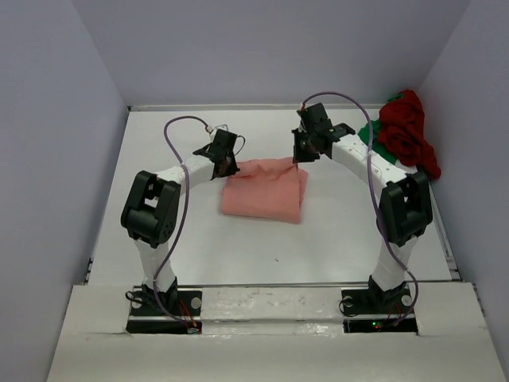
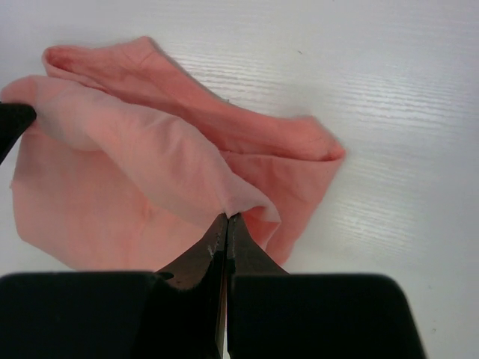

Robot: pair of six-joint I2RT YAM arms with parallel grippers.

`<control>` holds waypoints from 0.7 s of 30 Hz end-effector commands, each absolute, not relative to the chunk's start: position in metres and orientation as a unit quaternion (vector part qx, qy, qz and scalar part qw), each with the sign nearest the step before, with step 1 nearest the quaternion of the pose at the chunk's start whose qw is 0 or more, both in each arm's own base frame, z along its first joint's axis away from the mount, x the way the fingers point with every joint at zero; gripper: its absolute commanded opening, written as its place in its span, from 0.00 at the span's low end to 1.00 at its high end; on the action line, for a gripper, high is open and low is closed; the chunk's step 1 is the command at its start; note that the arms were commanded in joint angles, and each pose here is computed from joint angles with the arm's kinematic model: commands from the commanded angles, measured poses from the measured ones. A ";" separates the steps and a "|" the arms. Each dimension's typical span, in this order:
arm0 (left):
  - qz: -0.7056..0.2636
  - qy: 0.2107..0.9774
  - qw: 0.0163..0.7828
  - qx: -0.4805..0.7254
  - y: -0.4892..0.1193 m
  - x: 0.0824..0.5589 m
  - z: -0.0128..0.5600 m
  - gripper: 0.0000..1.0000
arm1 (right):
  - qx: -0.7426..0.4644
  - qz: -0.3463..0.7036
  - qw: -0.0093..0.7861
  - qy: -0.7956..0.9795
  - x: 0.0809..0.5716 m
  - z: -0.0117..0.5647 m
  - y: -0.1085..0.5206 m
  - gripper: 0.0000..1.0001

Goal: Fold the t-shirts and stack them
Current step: Fold the tshirt

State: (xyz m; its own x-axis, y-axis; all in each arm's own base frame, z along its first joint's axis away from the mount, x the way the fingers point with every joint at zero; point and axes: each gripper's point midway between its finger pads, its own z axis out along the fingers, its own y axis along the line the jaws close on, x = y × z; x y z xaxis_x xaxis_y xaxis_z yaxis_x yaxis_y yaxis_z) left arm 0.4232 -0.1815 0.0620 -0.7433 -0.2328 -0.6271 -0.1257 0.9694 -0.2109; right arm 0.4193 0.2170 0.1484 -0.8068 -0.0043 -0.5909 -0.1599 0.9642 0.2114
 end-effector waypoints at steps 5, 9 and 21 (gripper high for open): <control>-0.114 0.908 0.396 -0.076 -0.204 0.467 0.103 0.00 | -0.017 0.101 0.316 0.943 0.457 0.114 0.203 0.00; -0.117 0.899 0.415 -0.073 -0.205 0.474 0.126 0.00 | 0.005 0.087 0.304 0.949 0.451 0.101 0.196 0.00; -0.096 0.895 0.430 -0.067 -0.206 0.501 0.138 0.06 | 0.039 0.046 0.286 0.956 0.453 0.074 0.175 0.00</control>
